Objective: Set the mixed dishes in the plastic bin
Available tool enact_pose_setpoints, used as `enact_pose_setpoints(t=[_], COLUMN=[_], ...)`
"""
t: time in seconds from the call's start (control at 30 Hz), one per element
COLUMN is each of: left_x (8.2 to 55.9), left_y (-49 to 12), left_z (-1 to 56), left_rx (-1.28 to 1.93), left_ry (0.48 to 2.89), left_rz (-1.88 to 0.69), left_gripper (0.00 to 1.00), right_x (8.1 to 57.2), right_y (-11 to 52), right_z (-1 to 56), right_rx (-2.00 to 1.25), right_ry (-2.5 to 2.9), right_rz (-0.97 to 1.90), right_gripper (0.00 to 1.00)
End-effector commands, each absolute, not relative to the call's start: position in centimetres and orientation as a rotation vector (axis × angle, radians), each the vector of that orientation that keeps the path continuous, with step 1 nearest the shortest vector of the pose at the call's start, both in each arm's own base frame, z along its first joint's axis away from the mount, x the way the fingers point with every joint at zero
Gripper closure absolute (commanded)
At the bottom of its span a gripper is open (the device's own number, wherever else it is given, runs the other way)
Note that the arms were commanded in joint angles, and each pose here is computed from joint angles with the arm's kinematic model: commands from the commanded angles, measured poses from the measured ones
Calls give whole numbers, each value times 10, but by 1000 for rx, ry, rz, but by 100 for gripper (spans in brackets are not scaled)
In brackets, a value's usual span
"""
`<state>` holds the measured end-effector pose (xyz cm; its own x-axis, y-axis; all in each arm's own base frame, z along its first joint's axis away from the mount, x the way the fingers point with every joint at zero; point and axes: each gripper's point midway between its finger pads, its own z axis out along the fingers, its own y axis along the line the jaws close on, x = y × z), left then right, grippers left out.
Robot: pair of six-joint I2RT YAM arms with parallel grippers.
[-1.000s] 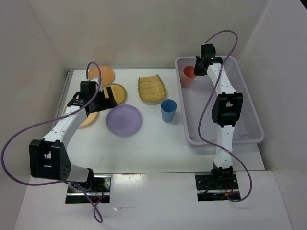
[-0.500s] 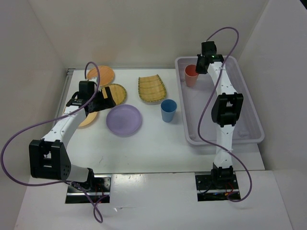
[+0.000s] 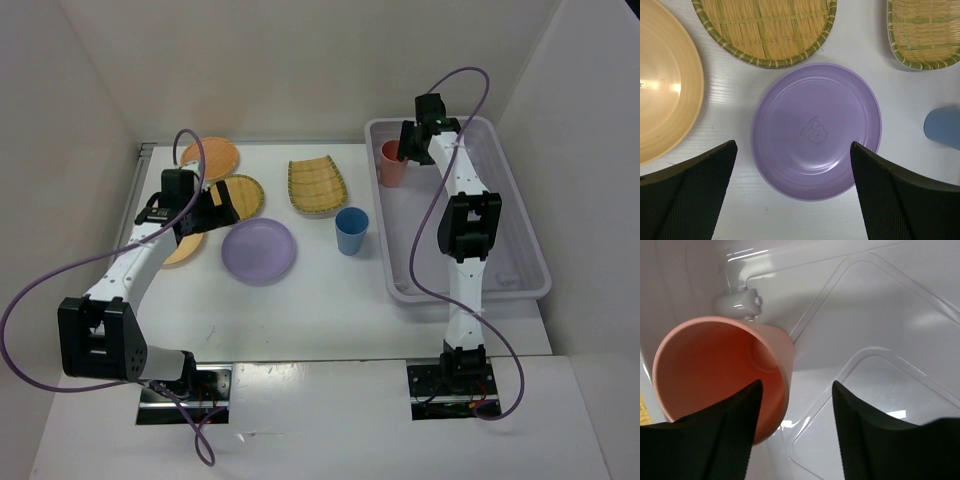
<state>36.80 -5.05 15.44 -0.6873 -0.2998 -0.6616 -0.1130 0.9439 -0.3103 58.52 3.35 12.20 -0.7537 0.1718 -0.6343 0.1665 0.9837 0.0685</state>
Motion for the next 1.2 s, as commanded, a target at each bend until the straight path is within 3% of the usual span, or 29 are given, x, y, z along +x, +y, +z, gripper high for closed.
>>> enact_pose_setpoints(t=[0.0,0.17,0.37,0.43,0.57,0.87,1.17], left_x=[366,358,351,348,346,341,342], left_y=[-46,-48,-50,-51,-57,-57,-58], left_z=[159,151,151,150,152,155,159], left_rx=[-271,-281,-296,-292,-273,-270,-261], left_ry=[2307,2330,2321,2322,2316,2303,2286], left_rz=[-296,-308,-329,-340,-380,-382,-394], left_gripper=[0,0,0,0,0,0,0], right_x=[583,560,519,507,475,403,377], right_y=[35,38,72,91,128,167,203], right_z=[180,254,319,316,305,222,196], right_rx=[245,288,229,182,86,11,-51], right_ry=[2343,2228,2166,2182,2175,2362,2413], right_rz=[9,-84,19,49,180,416,456], right_gripper=[34,31,31,37,38,42,43])
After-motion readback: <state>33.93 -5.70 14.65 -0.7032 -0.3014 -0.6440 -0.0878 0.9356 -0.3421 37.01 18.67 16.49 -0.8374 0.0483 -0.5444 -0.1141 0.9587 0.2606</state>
